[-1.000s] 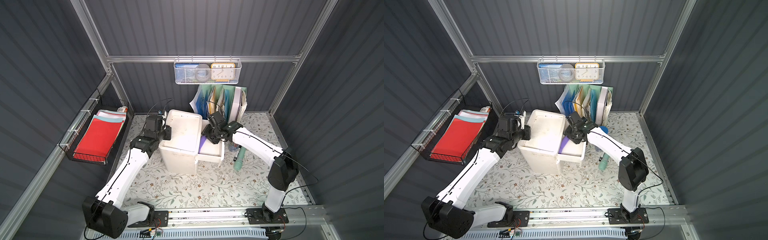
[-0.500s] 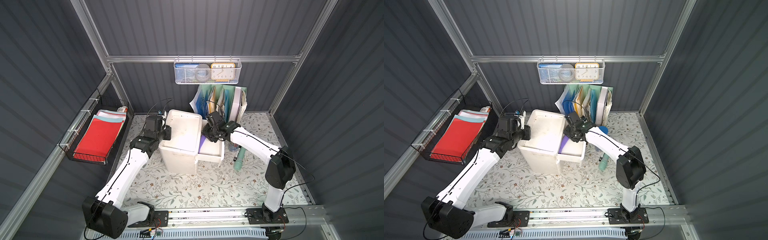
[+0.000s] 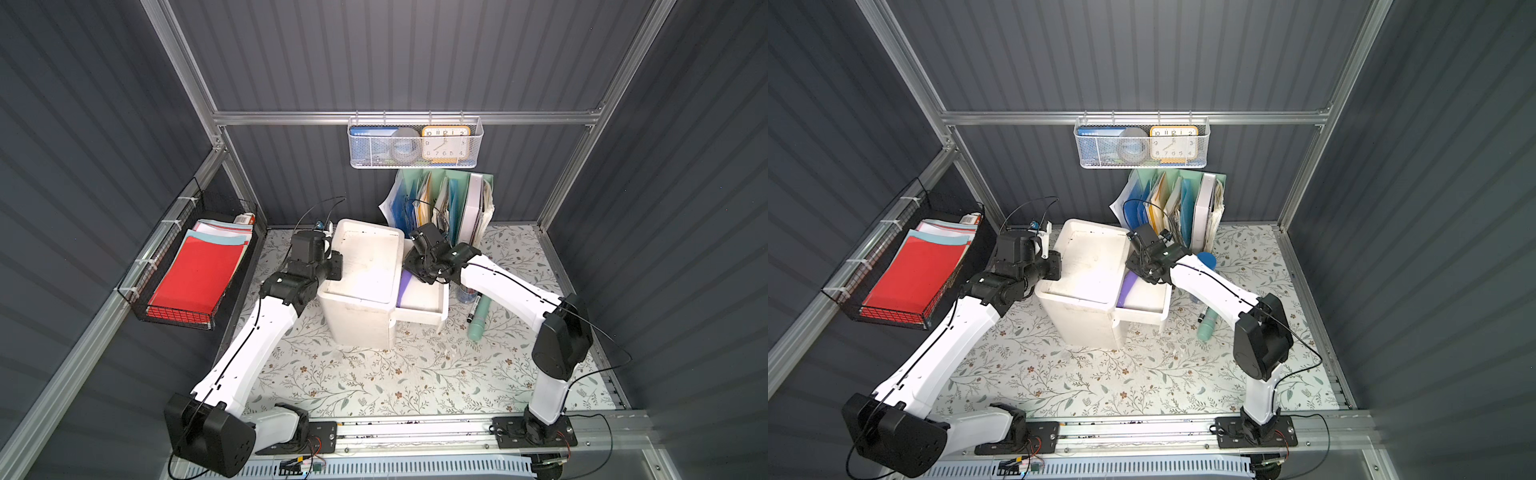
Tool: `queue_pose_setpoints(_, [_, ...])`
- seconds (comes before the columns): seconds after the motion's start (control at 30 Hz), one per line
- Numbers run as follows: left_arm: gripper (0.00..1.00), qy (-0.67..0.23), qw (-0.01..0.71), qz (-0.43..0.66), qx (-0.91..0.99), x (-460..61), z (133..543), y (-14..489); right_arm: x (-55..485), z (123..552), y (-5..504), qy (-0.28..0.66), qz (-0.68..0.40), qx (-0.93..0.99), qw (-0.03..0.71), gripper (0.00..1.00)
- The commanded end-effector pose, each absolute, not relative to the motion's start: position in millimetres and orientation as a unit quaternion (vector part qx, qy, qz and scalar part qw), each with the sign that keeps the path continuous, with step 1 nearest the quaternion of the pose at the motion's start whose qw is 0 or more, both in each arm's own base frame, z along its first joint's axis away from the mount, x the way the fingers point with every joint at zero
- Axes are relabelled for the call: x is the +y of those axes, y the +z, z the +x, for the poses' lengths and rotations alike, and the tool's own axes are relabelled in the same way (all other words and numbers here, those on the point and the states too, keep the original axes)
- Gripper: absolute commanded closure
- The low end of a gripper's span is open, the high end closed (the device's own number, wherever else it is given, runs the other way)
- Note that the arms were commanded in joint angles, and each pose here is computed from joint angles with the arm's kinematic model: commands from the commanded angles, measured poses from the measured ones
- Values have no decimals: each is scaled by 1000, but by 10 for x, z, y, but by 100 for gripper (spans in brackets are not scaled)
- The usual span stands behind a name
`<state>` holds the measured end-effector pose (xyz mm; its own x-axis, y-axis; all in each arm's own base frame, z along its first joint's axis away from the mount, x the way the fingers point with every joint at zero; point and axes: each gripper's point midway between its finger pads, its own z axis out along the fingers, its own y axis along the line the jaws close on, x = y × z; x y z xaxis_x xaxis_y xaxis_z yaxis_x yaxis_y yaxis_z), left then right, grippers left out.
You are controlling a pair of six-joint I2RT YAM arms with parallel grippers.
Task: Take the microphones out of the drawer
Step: Pick up the microphone from the drawer.
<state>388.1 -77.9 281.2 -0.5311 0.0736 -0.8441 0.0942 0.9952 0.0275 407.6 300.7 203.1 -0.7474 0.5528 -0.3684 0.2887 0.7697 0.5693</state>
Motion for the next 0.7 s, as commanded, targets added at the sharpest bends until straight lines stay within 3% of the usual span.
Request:
queue_pose_setpoints(0.0, [100,0,405,55,913,-751,3801,2221,2919,3983,2241,218,175,909,309,88])
queue_pose_setpoints(0.67, [100,2,399,55,915,-753,3820,2163,2197,3878,3375,115,102,862,482,95])
